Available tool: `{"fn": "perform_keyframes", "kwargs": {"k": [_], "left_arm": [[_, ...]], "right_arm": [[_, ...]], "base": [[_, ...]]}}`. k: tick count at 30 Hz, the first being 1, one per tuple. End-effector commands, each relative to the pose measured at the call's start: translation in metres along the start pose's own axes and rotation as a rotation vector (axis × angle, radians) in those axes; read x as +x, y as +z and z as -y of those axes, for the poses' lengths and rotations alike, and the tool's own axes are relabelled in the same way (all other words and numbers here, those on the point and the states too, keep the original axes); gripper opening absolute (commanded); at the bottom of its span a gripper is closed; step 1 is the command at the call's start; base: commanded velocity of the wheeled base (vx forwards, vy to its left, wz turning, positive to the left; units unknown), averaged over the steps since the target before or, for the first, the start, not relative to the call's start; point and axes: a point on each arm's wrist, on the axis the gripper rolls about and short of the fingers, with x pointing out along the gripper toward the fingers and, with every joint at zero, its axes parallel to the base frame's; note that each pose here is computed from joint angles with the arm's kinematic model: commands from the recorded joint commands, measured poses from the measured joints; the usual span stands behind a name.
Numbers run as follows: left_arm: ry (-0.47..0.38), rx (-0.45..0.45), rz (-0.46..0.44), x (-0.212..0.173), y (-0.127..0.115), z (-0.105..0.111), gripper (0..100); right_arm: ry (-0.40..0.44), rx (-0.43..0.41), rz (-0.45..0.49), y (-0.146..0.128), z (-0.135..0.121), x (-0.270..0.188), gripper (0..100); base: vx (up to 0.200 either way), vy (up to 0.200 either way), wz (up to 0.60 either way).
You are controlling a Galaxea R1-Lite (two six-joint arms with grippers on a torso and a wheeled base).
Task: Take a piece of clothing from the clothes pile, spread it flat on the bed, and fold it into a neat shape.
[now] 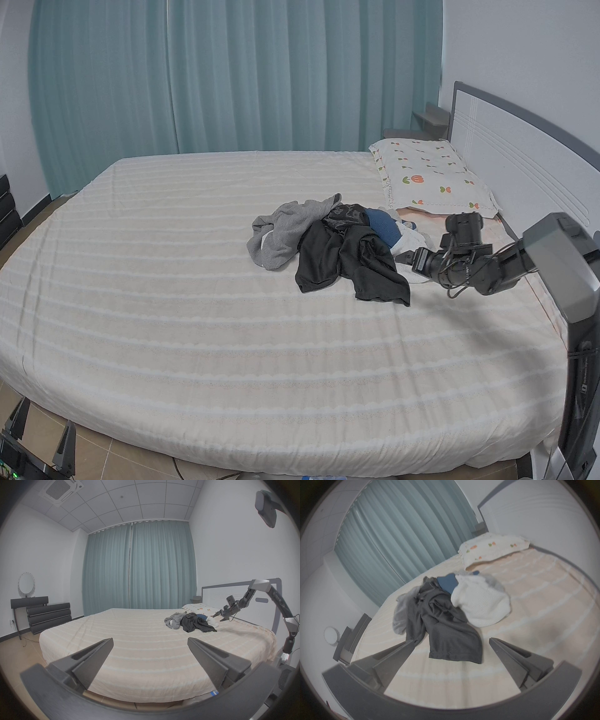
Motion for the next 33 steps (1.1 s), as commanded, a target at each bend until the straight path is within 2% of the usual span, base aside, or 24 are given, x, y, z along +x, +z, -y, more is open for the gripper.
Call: {"fn": "perform_keyframes", "kwargs": {"k": [1, 18, 19, 26, 29, 33], "left_arm": [[0.002, 0.0, 0.0, 0.0, -0.005, 0.0, 100], [0.001, 0.0, 0.0, 0.0, -0.005, 0.0, 100], [0.001, 0.0, 0.001, 0.0, -0.004, 0.0, 100], [0.001, 0.0, 0.0, 0.0, -0.005, 0.0, 100], [0.001, 0.0, 0.001, 0.0, -0.004, 0.0, 100], [0.001, 0.0, 0.0, 0.0, -0.005, 0.0, 100]], "right_arm": [[-0.051, 0.024, -0.084, -0.046, 0.009, 0.052, 100], [-0.066, 0.021, -0.039, -0.046, 0.011, 0.07, 100], [-0.065, 0.021, -0.037, -0.047, 0.011, 0.071, 0], [-0.045, 0.032, -0.007, -0.036, 0.005, 0.065, 0], [-0.036, 0.084, -0.004, -0.031, 0.0, 0.058, 0], [-0.001, 0.17, -0.047, -0.029, -0.006, 0.04, 0]], "base": [[0.0, 0.0, 0.0], [0.0, 0.0, 0.0], [0.0, 0.0, 0.0], [0.0, 0.0, 0.0], [0.0, 0.0, 0.0], [0.0, 0.0, 0.0]]}}
